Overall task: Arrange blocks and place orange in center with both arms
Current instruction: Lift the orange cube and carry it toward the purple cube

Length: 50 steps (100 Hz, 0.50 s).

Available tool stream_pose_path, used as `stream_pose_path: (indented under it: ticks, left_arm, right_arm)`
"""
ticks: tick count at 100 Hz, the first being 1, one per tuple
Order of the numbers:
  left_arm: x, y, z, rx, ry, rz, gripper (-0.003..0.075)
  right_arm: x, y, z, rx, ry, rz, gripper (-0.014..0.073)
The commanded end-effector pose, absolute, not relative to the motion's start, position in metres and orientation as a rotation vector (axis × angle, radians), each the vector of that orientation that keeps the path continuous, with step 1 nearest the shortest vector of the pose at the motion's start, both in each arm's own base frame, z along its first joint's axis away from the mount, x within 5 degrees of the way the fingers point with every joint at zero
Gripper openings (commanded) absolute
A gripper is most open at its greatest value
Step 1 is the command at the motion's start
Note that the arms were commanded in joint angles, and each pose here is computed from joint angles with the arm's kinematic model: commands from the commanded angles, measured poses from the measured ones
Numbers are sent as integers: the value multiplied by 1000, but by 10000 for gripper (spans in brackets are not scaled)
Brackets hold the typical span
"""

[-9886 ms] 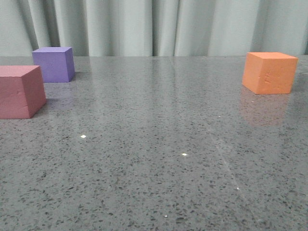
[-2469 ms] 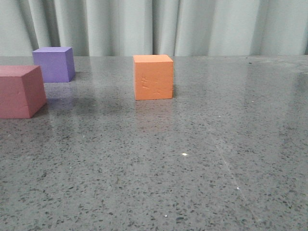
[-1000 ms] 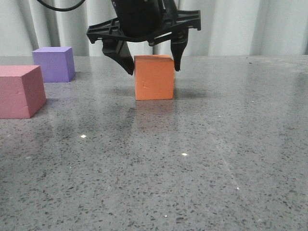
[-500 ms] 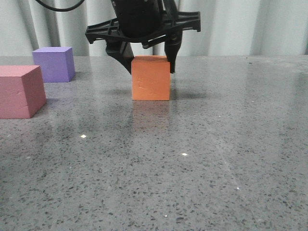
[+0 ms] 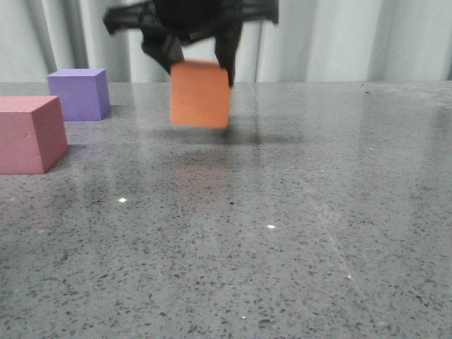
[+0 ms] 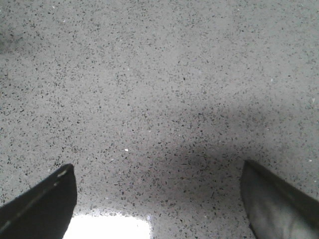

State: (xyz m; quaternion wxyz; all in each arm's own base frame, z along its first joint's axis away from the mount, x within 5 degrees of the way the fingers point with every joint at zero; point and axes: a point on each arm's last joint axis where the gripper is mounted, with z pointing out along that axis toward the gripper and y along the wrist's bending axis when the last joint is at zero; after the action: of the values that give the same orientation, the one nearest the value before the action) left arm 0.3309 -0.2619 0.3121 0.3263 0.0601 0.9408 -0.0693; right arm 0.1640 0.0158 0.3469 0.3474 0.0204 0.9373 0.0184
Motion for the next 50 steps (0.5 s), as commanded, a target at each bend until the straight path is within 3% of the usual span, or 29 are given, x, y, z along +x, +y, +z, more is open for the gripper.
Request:
stream_pose_path:
  ticks: [1,27,50]
  left_arm:
    - [320,-243,369,132,2298,-251,1]
    - [314,-191,412,27,2220,-204,1]
    - [313,-163,417,-4,2232,-128,1]
  right_arm:
    - [165,14,360,48,2340,48,654]
    - [165,14,360,48,2340,48,654]
    - [165,14,360,48,2340,48,654]
